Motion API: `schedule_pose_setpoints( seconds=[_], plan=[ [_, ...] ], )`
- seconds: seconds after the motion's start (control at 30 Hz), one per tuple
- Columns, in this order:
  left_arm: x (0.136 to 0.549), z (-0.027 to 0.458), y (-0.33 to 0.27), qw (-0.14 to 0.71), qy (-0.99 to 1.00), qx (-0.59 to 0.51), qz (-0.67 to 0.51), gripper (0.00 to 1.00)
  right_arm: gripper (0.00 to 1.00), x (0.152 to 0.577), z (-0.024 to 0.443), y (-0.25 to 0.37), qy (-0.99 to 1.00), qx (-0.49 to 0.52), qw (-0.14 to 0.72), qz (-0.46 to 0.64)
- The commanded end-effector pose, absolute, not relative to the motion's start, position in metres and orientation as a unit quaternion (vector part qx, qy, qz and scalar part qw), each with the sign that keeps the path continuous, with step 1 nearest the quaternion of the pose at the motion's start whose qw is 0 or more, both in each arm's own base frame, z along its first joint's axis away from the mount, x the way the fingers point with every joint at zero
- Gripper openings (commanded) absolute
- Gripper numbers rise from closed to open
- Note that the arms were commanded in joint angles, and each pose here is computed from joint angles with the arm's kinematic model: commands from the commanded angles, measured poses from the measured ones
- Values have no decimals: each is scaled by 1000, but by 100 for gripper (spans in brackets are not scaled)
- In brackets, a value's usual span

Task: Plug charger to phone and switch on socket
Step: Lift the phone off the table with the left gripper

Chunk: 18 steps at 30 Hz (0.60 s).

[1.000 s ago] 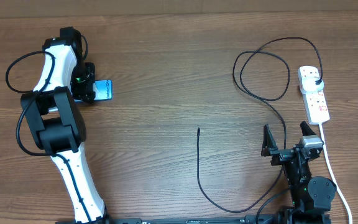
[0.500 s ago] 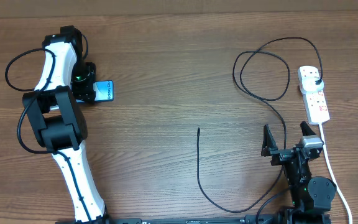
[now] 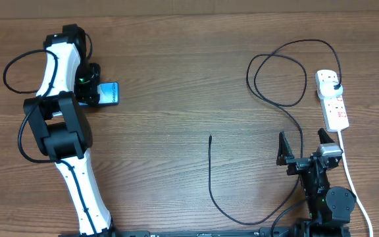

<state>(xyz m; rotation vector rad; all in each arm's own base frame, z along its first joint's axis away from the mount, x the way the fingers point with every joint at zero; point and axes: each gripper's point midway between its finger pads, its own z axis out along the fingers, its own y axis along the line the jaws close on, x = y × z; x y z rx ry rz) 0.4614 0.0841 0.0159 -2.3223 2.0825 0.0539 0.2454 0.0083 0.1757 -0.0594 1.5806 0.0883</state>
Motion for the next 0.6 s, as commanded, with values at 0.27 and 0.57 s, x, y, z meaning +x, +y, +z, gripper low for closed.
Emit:
schedule_pose_setpoints(
  seconds=[0.27, 0.57],
  plan=[
    [485, 46, 95, 64, 685, -726, 5, 4, 100, 245, 174, 7, 709, -27, 704, 36],
    [499, 58, 88, 71, 696, -714, -30, 4, 100, 245, 174, 7, 709, -27, 704, 36]
  ],
)
